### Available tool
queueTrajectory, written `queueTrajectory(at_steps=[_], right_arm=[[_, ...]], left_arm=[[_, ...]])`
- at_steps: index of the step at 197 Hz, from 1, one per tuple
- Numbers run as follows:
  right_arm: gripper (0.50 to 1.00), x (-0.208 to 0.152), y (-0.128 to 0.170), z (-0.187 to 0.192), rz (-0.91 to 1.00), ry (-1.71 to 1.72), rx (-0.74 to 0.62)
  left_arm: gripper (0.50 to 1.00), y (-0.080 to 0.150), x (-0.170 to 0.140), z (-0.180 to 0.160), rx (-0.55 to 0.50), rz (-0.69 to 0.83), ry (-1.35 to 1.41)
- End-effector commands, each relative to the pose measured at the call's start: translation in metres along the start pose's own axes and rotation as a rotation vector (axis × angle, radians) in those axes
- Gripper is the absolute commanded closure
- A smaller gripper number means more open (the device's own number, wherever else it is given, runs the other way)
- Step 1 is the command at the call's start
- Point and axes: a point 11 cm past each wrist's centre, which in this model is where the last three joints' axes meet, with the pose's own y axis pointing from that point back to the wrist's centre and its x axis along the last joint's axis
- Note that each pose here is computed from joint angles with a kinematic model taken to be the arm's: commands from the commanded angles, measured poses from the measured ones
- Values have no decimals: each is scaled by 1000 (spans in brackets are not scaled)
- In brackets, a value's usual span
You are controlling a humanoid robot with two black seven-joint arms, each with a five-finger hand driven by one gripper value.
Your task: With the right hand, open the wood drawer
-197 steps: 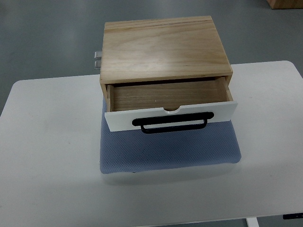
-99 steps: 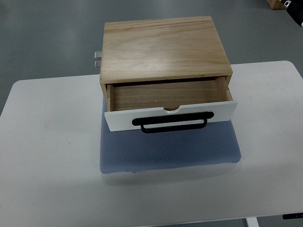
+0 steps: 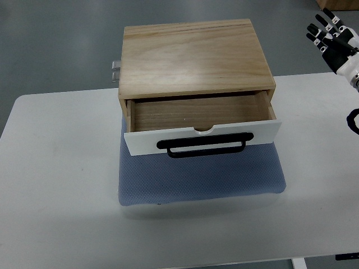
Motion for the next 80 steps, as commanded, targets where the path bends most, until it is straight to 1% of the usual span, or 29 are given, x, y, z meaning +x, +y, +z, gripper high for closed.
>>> queueTrajectory(at_steps=[1, 41, 58, 73, 74, 80], right_arm=[[548, 1, 4, 12, 5, -15, -18], [546, 9, 15, 29, 26, -23, -50], [548, 6, 18, 43, 25, -41, -71], [546, 6, 18, 45, 26, -42, -72], [548, 6, 20, 51, 29, -47, -81], [546, 6, 21, 53, 30, -50, -84]], left_arm=[[500, 0, 0, 0, 0, 0, 0], [500, 0, 0, 0, 0, 0, 0], [500, 0, 0, 0, 0, 0, 0], [500, 0, 0, 0, 0, 0, 0], [500, 0, 0, 0, 0, 0, 0], [500, 0, 0, 0, 0, 0, 0]])
